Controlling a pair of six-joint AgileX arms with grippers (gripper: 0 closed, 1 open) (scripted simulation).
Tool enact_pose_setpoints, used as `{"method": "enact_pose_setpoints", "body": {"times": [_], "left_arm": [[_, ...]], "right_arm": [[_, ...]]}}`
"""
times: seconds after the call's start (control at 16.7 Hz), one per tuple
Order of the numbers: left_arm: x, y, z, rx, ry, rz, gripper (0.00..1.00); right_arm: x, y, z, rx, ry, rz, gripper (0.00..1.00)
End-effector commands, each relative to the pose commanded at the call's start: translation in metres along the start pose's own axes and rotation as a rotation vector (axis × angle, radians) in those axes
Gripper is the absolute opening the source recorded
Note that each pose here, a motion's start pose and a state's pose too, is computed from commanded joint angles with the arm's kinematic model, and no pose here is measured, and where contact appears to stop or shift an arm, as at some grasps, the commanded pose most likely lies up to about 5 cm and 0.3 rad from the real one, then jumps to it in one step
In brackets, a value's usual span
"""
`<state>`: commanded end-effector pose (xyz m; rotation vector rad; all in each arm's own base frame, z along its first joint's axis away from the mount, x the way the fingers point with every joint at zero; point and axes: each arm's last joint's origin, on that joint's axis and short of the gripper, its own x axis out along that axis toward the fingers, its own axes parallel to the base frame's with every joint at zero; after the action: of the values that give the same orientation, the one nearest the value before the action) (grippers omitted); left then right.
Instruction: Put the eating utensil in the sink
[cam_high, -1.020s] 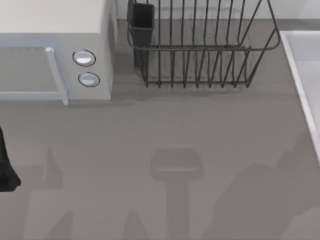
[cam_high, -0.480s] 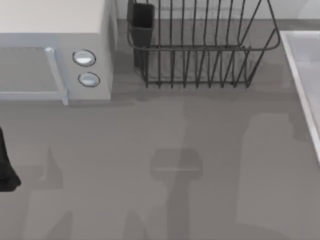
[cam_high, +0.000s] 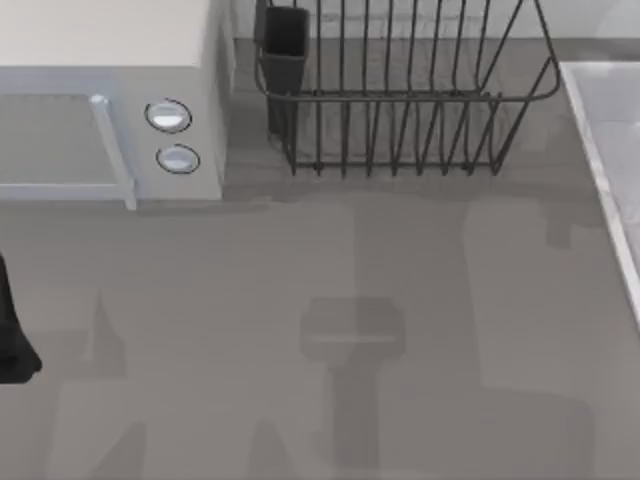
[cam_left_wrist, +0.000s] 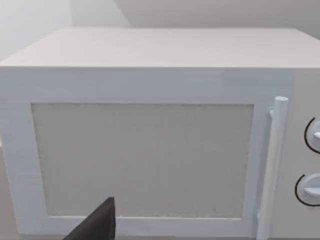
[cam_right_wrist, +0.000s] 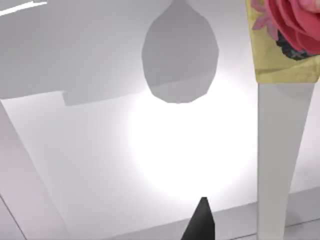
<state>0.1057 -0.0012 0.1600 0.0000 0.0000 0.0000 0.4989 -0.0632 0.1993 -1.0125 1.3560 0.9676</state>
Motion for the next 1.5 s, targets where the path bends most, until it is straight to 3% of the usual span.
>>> {"method": "enact_pose_setpoints", "body": {"times": [1.26,1.5], "left_arm": [[0.000,0.000,0.000,0.000,0.000,0.000,1.00],[0.000,0.000,0.000,0.000,0.000,0.000,1.00]], "right_arm": [[0.045,0.000,0.000,0.000,0.000,0.000,0.00],[0.045,0.000,0.000,0.000,0.000,0.000,0.30]]}}
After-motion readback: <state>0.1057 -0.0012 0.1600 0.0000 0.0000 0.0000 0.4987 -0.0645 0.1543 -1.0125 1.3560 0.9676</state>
